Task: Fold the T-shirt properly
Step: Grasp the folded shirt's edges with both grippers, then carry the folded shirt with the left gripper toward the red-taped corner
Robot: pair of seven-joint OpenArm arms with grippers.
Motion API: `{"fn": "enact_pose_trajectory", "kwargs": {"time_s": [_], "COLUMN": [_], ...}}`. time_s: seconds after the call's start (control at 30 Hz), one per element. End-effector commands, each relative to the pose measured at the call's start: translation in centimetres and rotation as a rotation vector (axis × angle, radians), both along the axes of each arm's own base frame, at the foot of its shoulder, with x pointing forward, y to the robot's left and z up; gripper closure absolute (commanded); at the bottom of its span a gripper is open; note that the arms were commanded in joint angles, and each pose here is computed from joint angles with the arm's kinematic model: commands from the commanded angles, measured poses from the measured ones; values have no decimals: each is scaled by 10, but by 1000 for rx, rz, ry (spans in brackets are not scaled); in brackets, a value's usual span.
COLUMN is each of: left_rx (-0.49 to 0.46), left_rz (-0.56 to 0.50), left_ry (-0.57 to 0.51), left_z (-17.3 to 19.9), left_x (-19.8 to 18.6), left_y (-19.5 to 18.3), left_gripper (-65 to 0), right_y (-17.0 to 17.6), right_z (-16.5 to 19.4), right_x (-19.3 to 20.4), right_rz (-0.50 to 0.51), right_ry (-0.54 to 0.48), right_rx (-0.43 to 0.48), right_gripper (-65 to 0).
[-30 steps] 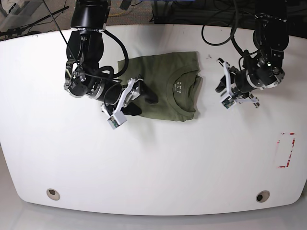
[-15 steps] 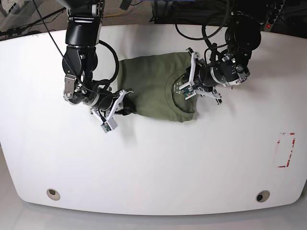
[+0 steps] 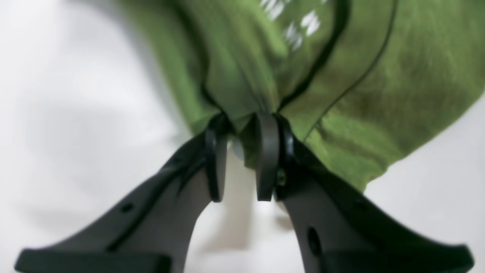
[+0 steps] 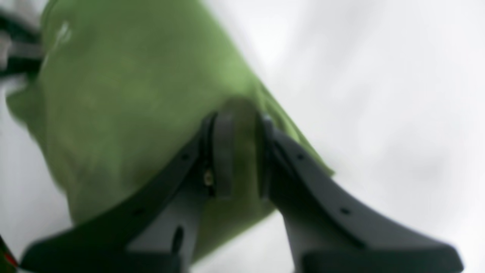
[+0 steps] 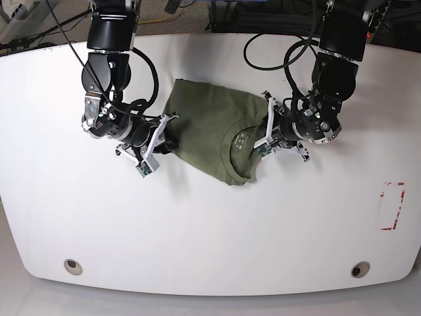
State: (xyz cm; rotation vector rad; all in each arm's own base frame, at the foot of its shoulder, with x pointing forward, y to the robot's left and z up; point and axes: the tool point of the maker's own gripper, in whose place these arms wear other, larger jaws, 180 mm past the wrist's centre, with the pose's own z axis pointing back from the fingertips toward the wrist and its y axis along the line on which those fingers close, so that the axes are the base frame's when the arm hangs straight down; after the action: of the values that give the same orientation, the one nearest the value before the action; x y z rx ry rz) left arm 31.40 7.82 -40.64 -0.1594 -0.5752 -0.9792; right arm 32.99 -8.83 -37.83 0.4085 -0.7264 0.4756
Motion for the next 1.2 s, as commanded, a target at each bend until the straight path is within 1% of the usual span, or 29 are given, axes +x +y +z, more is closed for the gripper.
{"fn": "enact_pose_trajectory", "kwargs": {"time_s": [0.0,0.13,0.23,0.37,0.47,0.53,0.6,0.83,0.9,0.97,1.03,1.1,1.17], "left_rx": [16,20,41,40,31,26,25,21,21,21,21,18,-2], "left_rz": [-7,-27,-39,-43,-10,18,32,55,59,59,59,59,63], "left_ry": [-90,-158,-190,-198,-205,-201,-200,-190,-188,-184,-179,-179,-181], "left_z": [27,47,56,59,61,60,60,57,57,56,54,54,55], "left_x": [18,23,23,14,7,2,-1,-14,-16,-17,-19,-19,-18], "left_y": [7,5,12,13,21,28,32,37,38,38,38,37,30], "left_gripper": [-107,-107,-107,-107,-107,-107,-107,-108,-108,-108,-108,-108,-110], "right_y": [-6,-19,-26,-32,-25,-13,0,53,76,90,114,131,154], "right_z": [36,34,21,4,-7,-15,-15,-21,-21,-23,-21,-18,-13], "right_x": [16,16,16,16,9,-3,-13,-59,-71,-80,-90,-95,-103], "right_rz": [11,9,-3,-18,15,58,94,274,332,363,410,437,476], "right_ry": [-117,-111,-79,-50,-21,1,-1,25,39,54,58,58,55], "right_rx": [-22,-58,-53,-26,-31,-34,-33,-37,-23,-11,21,47,81], "right_gripper": [-87,-87,-87,-87,-84,-82,-82,-86,-84,-82,-84,-86,-86]}}
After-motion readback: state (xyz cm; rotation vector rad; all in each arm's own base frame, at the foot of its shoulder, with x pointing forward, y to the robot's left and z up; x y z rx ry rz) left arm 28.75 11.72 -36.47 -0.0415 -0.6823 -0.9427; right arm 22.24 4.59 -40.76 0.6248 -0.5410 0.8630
